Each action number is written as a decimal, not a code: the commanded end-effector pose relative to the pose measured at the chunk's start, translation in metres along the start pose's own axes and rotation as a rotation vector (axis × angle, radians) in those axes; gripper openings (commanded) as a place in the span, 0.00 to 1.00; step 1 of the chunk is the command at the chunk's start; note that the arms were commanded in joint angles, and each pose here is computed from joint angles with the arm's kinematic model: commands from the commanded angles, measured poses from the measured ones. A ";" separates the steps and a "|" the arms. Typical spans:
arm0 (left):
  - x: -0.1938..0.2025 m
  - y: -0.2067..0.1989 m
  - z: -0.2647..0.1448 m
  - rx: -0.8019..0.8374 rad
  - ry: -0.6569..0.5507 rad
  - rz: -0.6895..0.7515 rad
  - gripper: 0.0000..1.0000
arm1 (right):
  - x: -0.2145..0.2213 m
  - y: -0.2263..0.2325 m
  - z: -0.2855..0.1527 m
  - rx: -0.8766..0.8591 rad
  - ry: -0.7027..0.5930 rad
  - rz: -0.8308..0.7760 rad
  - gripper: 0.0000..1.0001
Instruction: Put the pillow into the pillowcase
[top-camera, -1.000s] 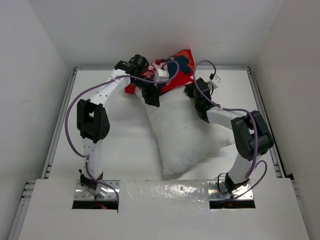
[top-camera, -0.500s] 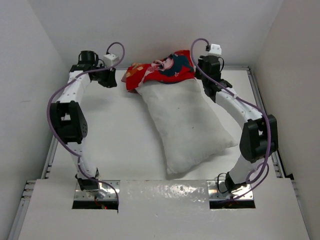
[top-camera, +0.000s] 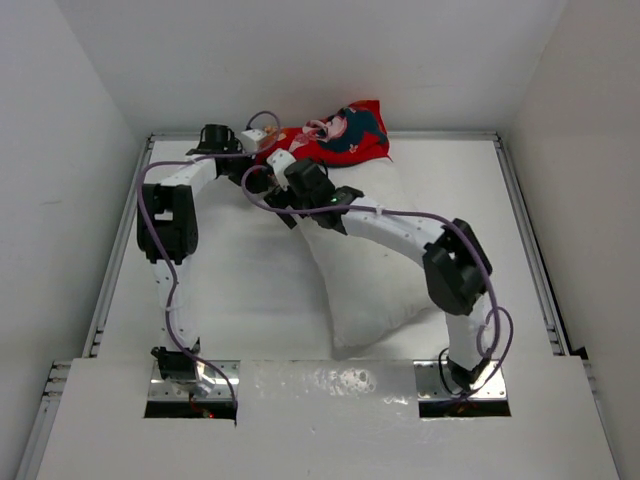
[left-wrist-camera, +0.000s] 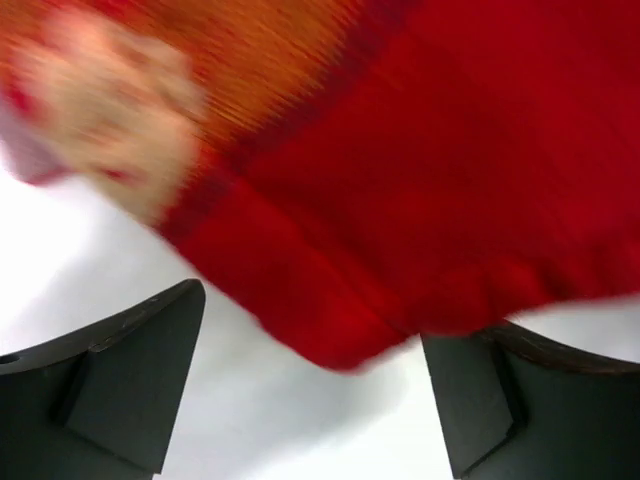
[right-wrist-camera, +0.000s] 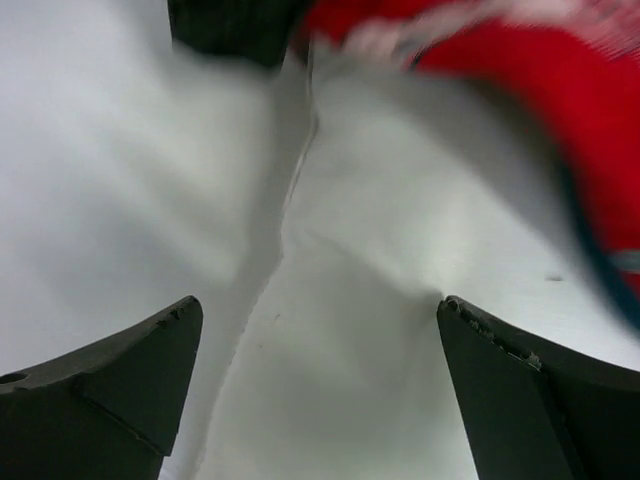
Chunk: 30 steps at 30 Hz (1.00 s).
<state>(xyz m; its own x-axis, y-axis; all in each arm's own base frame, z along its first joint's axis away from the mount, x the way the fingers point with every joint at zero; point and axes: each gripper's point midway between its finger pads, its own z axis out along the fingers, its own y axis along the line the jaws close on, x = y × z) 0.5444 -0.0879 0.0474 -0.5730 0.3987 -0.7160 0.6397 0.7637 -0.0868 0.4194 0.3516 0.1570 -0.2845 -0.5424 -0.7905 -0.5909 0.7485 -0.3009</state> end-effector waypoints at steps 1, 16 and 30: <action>-0.049 0.029 0.002 -0.124 -0.167 0.011 0.82 | 0.019 -0.018 0.025 0.058 0.078 -0.025 0.99; -0.086 -0.033 -0.016 0.231 -0.329 -0.131 0.00 | 0.017 -0.038 0.075 0.171 0.079 0.232 0.00; -0.079 -0.210 -0.150 0.640 -0.037 0.175 0.00 | -0.174 -0.157 -0.003 0.356 -0.661 0.793 0.00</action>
<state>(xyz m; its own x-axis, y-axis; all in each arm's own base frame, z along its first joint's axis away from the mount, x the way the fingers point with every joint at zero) 0.4635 -0.1673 0.1801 -0.4707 0.4214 -0.7752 0.8464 0.4638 -0.2618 0.5443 0.3326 0.2119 -0.2806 0.0407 -0.9590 -0.1511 0.9848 0.0861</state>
